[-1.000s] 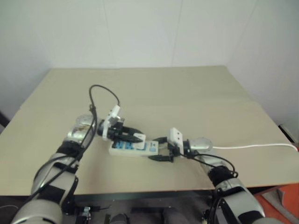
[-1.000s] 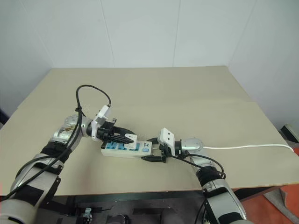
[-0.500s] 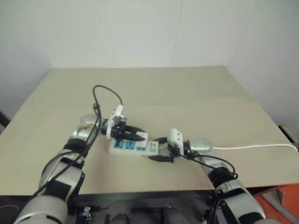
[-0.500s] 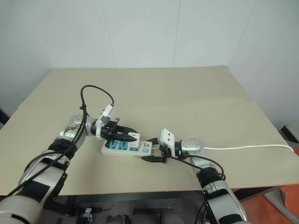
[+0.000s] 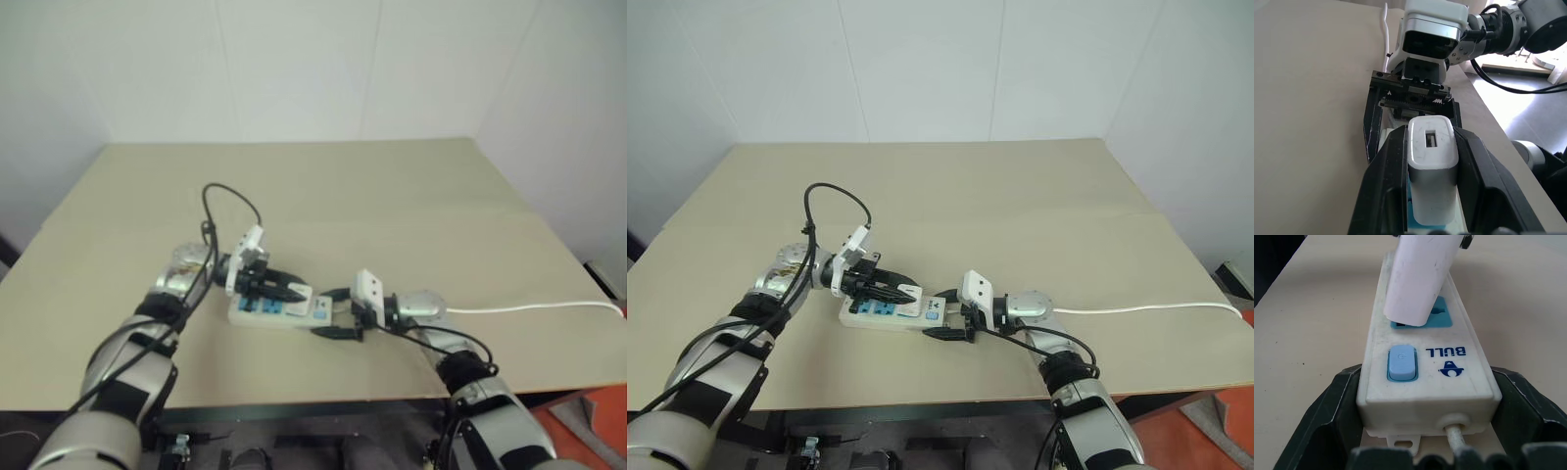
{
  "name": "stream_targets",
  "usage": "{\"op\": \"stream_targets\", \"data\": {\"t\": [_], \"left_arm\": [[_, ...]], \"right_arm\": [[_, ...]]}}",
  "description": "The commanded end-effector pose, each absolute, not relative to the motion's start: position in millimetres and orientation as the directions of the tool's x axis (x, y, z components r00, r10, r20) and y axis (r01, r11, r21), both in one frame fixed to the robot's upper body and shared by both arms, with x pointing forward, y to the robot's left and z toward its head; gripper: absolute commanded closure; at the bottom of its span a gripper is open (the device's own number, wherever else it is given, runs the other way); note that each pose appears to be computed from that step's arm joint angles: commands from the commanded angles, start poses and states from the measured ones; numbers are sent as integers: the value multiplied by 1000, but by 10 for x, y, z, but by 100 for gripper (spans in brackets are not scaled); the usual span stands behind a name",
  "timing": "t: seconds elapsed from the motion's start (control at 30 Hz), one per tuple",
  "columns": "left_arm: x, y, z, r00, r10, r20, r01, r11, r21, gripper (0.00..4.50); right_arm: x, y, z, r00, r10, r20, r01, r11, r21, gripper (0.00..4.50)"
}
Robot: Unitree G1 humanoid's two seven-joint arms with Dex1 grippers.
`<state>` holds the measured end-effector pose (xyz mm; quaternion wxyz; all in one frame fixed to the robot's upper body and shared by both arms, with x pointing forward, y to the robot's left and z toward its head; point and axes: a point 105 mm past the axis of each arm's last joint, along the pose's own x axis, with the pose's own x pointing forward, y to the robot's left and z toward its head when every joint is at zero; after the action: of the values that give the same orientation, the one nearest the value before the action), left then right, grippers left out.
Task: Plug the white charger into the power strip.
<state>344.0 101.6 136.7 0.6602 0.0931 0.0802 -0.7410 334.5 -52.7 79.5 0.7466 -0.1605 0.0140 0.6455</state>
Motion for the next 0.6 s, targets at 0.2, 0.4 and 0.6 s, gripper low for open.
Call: {"op": "stream_targets", "data": {"t": [0.2,0.4,0.6], "left_arm": [[3373,1073,1127,-113,-946,-302,991,-129,31,349],[3288,1208,931,-88,-949,-303,995,-100,25,349],[3272,1290,813,-65,-943,-325,998,-68,-4,349]], "right_arm": [[3272,-513,603,141,944,-298,-976,81,-203,108],[3264,-539,604,141,943,-301,-974,78,-211,108],[3253,-548,588,137,941,-309,-974,71,-217,108]]}}
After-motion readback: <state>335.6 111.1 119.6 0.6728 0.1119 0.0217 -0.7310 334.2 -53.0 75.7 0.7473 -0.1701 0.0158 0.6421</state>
